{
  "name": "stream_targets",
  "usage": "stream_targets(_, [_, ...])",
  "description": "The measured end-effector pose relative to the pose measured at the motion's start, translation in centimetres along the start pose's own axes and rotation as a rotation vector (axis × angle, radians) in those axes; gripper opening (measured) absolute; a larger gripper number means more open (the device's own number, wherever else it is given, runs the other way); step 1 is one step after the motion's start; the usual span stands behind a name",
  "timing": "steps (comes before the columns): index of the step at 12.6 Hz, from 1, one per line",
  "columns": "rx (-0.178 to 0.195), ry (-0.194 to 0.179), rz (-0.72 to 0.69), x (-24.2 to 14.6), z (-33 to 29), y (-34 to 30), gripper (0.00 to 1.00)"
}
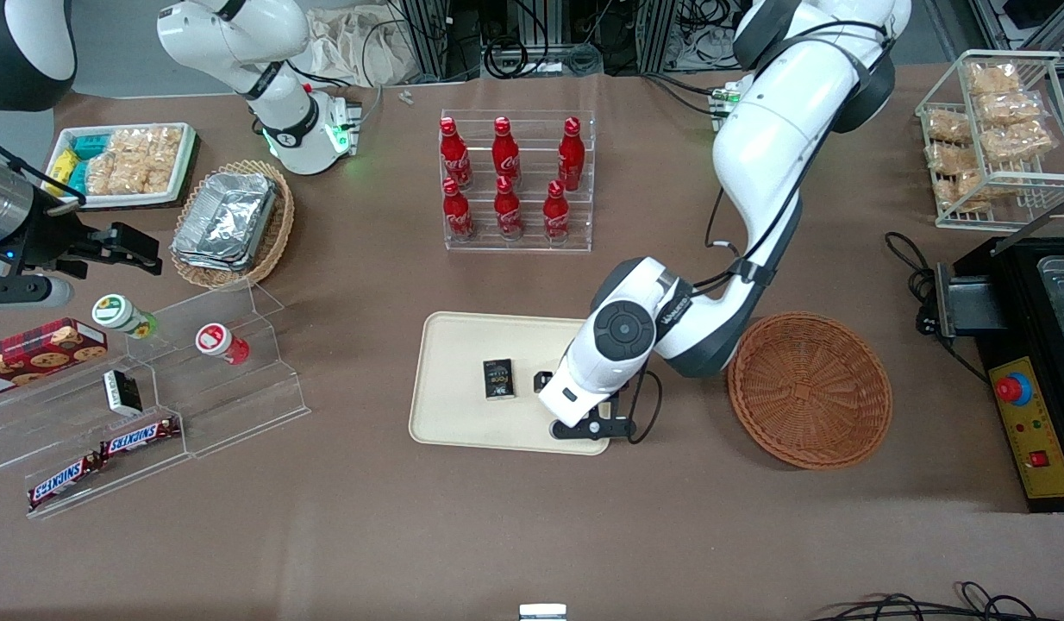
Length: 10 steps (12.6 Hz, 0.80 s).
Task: Place sandwich from basket to tray
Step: 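Lower the sandwich onto the tray and open the left gripper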
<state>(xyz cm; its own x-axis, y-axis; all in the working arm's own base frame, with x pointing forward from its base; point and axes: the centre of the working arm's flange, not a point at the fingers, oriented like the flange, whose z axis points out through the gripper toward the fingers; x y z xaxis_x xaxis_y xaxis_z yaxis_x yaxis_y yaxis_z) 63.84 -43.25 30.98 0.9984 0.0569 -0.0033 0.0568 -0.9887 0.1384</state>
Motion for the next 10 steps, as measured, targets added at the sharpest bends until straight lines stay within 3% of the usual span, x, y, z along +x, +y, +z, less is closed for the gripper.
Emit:
stream_targets(2, [0.066, -0.024, -0.036, 0.7, -5.5, -2.8, 1.00])
stream_targets(4, [0.119, -0.021, -0.099, 1.5, -11.8, -7.8, 1.00])
stream_targets(7, [0.172, 0.013, -0.182, 0.0, -16.6, -16.1, 1.00])
stream_targets(10, [0.183, 0.091, -0.198, -4.5, -16.1, -19.9, 1.00])
